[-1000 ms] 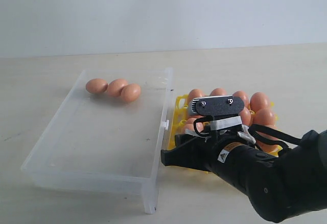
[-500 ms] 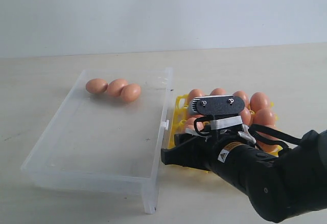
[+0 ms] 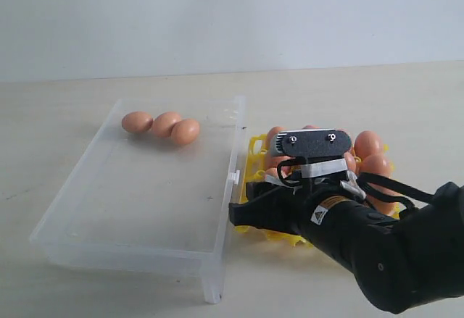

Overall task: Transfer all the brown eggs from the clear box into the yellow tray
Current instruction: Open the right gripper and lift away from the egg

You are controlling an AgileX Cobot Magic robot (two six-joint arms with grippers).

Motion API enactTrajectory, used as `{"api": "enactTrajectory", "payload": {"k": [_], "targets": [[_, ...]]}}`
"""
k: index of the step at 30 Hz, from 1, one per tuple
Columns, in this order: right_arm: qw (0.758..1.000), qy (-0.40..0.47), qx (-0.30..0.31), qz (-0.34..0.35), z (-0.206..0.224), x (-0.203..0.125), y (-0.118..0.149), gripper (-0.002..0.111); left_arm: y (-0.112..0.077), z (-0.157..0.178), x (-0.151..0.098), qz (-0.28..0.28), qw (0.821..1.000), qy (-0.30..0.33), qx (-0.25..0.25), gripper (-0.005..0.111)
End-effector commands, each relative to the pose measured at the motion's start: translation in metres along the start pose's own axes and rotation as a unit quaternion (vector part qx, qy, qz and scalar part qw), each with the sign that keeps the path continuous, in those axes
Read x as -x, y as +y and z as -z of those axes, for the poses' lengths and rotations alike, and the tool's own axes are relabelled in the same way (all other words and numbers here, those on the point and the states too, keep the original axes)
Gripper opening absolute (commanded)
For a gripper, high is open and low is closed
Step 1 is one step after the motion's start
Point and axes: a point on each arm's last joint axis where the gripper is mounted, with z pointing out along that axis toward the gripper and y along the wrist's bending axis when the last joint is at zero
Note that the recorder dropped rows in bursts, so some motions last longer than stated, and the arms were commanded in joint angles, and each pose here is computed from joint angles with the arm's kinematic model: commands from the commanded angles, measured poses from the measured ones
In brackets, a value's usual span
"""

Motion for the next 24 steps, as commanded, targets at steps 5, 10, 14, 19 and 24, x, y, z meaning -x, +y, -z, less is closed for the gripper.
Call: {"api": "enactTrajectory", "payload": {"k": [5,10,14,19,24], "targets": [[0.996,-0.006,0.073,0.054,0.034,0.06,0.031,0.056,0.0,0.001,0.002,0.0,1.0,-0.007,0.0,0.0],[0.962,0.127,0.195,0.145,0.028,0.098,0.086,0.048,0.0,0.001,0.002,0.0,1.0,-0.007,0.0,0.0],[0.92,0.264,0.221,0.187,-0.03,0.083,0.116,0.02,0.0,0.001,0.002,0.0,1.0,-0.007,0.0,0.0],[0.903,0.312,0.214,0.204,-0.08,0.053,0.122,0.001,0.0,0.001,0.002,0.0,1.0,-0.007,0.0,0.0],[0.893,0.333,0.208,0.221,-0.084,0.043,0.118,0.0,0.0,0.001,0.002,0.0,1.0,-0.007,0.0,0.0]]}}
